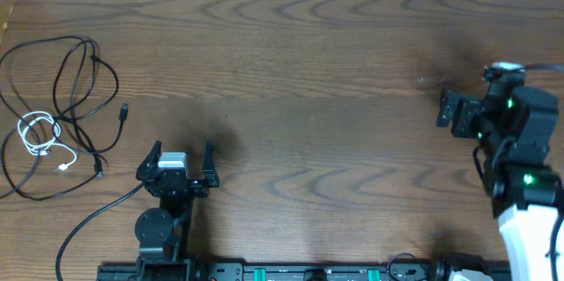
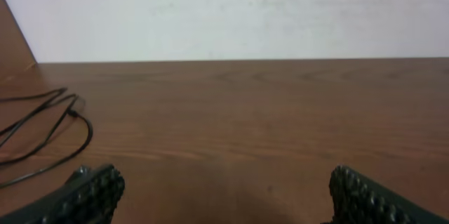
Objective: Untangle cables
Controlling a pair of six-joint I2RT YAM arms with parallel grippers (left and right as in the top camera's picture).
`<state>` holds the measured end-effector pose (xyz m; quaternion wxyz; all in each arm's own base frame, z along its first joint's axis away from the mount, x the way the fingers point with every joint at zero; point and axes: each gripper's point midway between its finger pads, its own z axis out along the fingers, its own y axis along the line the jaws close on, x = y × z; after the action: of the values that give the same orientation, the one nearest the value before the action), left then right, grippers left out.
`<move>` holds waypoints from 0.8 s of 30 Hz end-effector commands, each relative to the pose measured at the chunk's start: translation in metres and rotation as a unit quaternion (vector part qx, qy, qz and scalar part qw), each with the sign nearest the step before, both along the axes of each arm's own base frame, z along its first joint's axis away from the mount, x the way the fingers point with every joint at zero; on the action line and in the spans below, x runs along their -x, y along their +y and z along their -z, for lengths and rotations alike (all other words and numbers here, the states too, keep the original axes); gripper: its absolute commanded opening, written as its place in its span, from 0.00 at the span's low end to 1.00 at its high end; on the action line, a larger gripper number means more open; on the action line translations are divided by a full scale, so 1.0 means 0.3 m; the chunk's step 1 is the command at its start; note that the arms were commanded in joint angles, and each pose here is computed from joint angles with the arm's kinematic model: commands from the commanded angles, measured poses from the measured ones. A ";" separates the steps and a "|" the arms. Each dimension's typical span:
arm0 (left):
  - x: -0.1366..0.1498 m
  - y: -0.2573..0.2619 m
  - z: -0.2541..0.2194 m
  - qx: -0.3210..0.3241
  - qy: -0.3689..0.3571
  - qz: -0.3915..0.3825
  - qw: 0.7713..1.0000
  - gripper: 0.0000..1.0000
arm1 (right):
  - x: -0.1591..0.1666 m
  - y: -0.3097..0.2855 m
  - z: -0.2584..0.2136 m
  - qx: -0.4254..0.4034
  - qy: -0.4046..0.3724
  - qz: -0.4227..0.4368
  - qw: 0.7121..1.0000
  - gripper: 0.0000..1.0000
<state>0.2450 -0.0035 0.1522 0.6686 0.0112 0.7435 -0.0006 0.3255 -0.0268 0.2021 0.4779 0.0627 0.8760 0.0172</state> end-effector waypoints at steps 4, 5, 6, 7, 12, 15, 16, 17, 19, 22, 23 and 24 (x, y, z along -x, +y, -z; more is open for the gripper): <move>0.003 0.004 0.050 0.000 0.023 -0.004 1.000 0.95 | 0.047 0.002 0.025 -0.052 -0.066 0.037 0.996 0.99; 0.003 0.004 0.050 0.000 0.023 -0.004 1.000 0.95 | 0.052 0.002 0.029 -0.058 -0.078 0.040 0.995 0.99; 0.003 0.004 0.050 0.000 0.023 -0.004 1.000 0.95 | 0.056 0.003 0.030 -0.061 -0.088 0.042 0.993 0.99; 0.003 0.004 0.050 0.000 0.023 -0.004 1.000 0.95 | 0.062 0.004 0.033 -0.064 -0.099 0.043 0.992 0.99; 0.003 0.004 0.050 0.000 0.023 -0.004 1.000 0.95 | 0.094 0.011 0.056 -0.078 -0.141 0.045 0.986 0.99; 0.003 0.004 0.050 0.000 0.023 -0.004 1.000 0.95 | 0.124 0.020 0.085 -0.088 -0.161 0.043 0.982 0.99; 0.003 0.004 0.050 0.000 0.023 -0.004 1.000 0.95 | 0.134 0.021 0.095 -0.091 -0.165 0.043 0.981 0.99; 0.003 0.004 0.050 0.000 0.023 -0.004 1.000 0.95 | 0.140 0.022 0.102 -0.091 -0.166 0.043 0.981 0.99; 0.003 0.004 0.050 0.000 0.023 -0.004 1.000 0.95 | 0.156 0.024 0.121 -0.091 -0.170 0.043 0.980 0.99; 0.003 0.004 0.050 0.000 0.023 -0.004 1.000 0.95 | 0.174 0.026 0.142 -0.090 -0.177 0.042 0.979 0.99; 0.003 0.004 0.050 0.000 0.023 -0.004 1.000 0.95 | 0.181 0.027 0.150 -0.090 -0.180 0.042 0.979 0.99; 0.003 0.004 0.050 0.000 0.023 -0.004 1.000 0.95 | 0.186 0.027 0.156 -0.090 -0.182 0.042 0.978 0.99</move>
<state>0.2450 -0.0035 0.1523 0.6687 0.0112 0.7434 -0.0006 0.2741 -0.0199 0.1597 0.6162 0.1336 0.7721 0.0797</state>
